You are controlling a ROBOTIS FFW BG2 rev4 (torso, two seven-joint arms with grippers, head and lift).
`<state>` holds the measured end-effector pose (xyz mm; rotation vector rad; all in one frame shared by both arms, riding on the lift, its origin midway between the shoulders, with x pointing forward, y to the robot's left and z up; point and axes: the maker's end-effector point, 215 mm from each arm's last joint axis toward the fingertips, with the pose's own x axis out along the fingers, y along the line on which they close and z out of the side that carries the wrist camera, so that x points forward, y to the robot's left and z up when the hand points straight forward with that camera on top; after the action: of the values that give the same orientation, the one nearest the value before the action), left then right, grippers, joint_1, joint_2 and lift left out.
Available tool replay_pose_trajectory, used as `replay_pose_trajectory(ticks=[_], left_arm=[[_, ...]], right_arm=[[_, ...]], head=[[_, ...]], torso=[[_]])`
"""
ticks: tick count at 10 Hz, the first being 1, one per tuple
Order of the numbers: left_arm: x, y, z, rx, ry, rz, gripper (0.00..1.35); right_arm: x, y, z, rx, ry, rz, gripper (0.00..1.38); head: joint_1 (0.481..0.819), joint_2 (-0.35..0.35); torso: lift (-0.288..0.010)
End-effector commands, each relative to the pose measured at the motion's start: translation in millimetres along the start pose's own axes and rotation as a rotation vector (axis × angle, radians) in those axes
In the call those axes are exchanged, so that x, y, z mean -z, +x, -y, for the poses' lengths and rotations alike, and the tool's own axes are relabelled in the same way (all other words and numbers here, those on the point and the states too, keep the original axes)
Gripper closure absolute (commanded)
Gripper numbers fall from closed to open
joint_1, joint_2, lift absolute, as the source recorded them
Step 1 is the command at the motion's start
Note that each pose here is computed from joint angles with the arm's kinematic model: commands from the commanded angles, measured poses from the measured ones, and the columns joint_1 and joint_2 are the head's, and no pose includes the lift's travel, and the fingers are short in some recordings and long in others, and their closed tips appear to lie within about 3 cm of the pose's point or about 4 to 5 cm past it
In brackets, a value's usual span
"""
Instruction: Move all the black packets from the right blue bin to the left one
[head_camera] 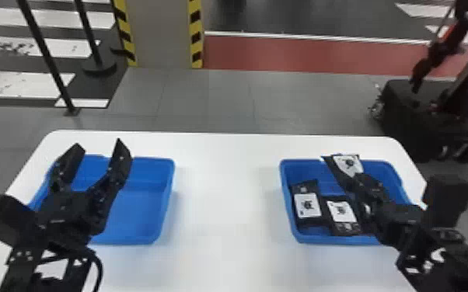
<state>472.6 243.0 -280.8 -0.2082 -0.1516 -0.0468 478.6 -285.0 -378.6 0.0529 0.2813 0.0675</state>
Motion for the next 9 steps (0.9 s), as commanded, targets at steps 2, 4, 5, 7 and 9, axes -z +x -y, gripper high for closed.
replay_pose_trajectory(ticks=[2,4,5,7,9], left_arm=[[32,14,39,0.124,-0.185,-0.145,0.38],[42,19,66,0.208,-0.274,-0.203,0.38],[46,20,79,0.258,-0.331,-0.238,0.38],[38,19,103,0.345,-0.453,-0.242,0.38],[15,16,107,0.388,-0.561,-0.172,0.38]], right_arm=[[-90,-28,-58,-0.209,-0.036,0.205,1.16],[-143,-40,-119,-0.409,-0.066,0.315,1.16],[-155,-38,-156,-0.538,-0.077,0.324,1.16],[-153,-31,-203,-0.695,-0.088,0.288,1.16],[-142,-29,-212,-0.718,-0.087,0.258,1.16]], head=[[0.695,-0.049],[0.695,-0.034],[0.695,-0.017],[0.693,0.026],[0.683,0.047]], torso=[[-0.110],[-0.110],[-0.110],[-0.110],[-0.110]])
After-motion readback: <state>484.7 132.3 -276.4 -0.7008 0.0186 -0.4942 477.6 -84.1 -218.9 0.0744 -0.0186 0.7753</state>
